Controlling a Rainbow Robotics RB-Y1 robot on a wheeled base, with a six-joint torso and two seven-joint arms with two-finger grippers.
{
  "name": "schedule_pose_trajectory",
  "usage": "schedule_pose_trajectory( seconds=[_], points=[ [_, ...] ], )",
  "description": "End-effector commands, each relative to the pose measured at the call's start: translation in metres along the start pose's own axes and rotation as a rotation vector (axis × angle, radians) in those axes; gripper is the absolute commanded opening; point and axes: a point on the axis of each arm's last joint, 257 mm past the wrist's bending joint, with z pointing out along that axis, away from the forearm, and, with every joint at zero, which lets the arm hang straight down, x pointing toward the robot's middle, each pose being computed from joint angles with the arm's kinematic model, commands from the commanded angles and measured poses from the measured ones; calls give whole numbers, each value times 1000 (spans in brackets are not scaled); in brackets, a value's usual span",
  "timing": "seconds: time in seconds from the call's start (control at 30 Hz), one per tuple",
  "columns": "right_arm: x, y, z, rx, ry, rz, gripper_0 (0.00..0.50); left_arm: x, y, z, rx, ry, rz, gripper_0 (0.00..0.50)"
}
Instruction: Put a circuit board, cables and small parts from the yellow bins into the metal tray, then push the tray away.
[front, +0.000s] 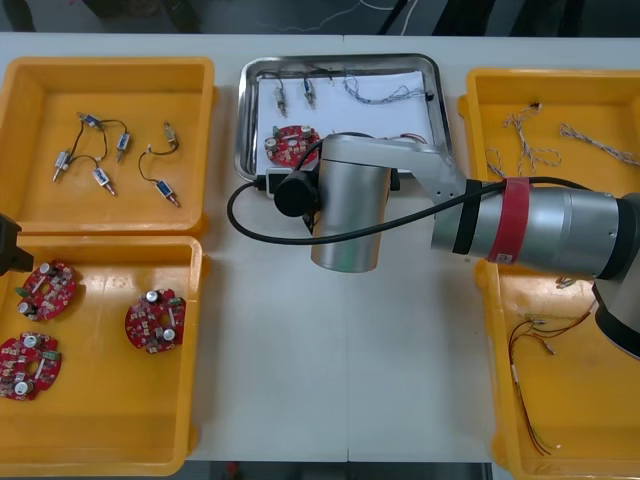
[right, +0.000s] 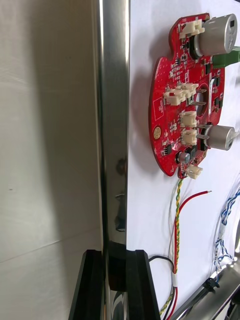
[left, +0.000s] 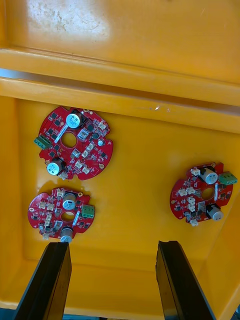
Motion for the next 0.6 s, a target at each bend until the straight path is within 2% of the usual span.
schedule_pose_trajectory(
  seconds=[0.03, 0.5, 0.6],
  points=[
    [-30, -40, -14, 58, -60, -15, 0, -3, 2, -7, -3, -32, 70, 500],
    [-31, -45, -8, 58, -74, 0, 0, -3, 2, -7, -3, -32, 70, 500],
    [-32, -45, -9, 58, -76, 3, 115, -3, 2, -7, -3, -32, 70, 500]
  ],
)
